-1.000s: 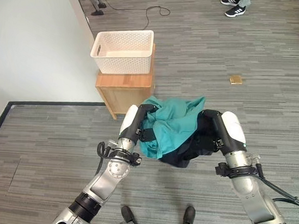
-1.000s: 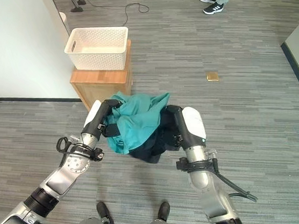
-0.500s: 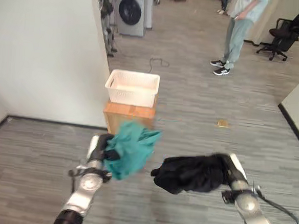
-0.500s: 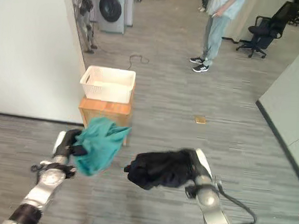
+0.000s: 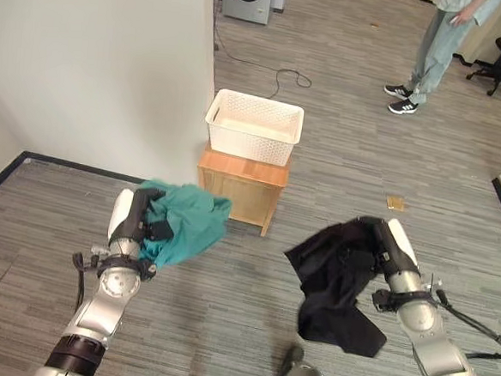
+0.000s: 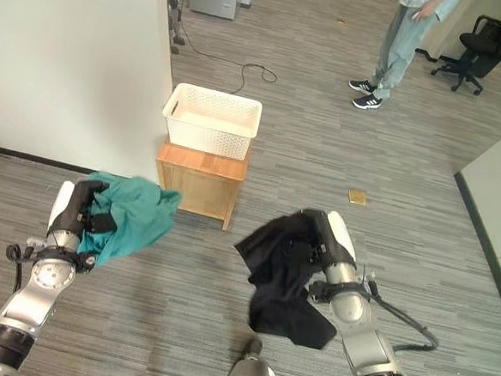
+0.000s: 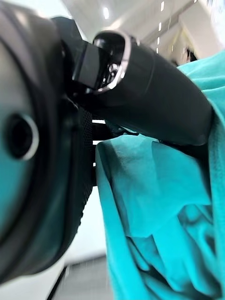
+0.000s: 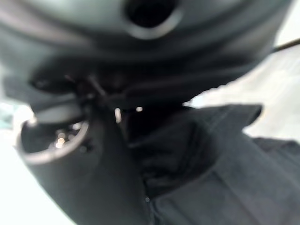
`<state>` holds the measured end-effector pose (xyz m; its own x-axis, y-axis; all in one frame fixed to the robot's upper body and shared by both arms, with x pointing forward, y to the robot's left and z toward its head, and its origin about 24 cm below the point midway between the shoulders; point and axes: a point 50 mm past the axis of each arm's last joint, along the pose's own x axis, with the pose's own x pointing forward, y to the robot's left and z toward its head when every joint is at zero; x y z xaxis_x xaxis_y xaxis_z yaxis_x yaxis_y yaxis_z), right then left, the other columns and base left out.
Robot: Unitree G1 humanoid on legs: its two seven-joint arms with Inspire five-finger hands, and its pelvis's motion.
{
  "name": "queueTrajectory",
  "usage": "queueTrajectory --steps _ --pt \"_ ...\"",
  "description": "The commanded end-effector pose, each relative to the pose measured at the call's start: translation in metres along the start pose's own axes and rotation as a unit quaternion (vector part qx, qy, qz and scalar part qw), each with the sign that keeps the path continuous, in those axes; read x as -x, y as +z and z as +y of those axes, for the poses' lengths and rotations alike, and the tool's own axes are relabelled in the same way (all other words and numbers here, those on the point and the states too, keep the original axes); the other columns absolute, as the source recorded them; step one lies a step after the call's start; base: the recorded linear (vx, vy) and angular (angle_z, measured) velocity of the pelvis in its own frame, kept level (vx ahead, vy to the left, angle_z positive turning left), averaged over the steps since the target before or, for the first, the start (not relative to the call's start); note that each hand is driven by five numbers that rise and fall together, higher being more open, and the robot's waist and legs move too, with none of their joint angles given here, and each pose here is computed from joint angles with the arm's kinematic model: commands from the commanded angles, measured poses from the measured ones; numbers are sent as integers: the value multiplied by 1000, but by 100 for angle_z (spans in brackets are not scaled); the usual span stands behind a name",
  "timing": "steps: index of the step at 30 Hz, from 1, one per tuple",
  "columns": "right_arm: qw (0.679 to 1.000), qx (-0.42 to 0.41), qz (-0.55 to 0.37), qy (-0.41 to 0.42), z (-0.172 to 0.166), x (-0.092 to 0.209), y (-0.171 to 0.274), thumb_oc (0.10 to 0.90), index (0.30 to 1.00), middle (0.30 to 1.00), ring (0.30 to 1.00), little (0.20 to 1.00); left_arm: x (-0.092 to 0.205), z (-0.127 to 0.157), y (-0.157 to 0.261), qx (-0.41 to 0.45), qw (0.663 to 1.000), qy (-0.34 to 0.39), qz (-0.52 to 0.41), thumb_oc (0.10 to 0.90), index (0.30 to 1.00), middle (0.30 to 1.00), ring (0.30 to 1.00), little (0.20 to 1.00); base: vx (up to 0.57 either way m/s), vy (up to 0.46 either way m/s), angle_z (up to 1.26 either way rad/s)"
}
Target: Pick up bed clothes into laundry basket.
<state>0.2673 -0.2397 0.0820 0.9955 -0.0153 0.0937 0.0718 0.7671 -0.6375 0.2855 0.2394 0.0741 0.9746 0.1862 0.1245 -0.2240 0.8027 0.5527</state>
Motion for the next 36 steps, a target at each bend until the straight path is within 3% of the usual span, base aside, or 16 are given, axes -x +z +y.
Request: queueTrajectory --steps 1,9,12,17,22,28,36 --pt "977 36 -157 -136 -59 -21 65 400 300 300 300 300 -19 21 71 16 982 60 -177 400 300 300 300 300 449 -272 8" --pt "956 91 -213 -180 -84 0 88 400 300 300 300 300 1 6 29 75 992 51 -86 400 300 300 300 300 400 -315 24" --pt "932 104 -261 -229 -107 2 113 400 300 300 300 300 16 8 18 101 990 65 -67 400 300 300 300 300 586 -438 -105" --pt "884 143 -348 -277 -127 -2 158 400 300 300 300 300 32 3 18 131 987 64 -67 400 300 300 300 300 364 112 -82" --pt "858 187 -371 -302 -153 -12 187 400 300 300 300 300 39 -7 24 167 982 45 -75 400 300 300 300 300 415 124 -74" --pt "859 265 -317 -301 -172 -38 191 400 300 300 300 300 50 -16 16 203 978 25 -46 400 300 300 300 300 268 78 5" --pt "886 250 -244 -304 -182 -56 168 400 300 300 300 300 55 -24 -5 215 977 4 2 400 300 300 300 300 155 -78 31"
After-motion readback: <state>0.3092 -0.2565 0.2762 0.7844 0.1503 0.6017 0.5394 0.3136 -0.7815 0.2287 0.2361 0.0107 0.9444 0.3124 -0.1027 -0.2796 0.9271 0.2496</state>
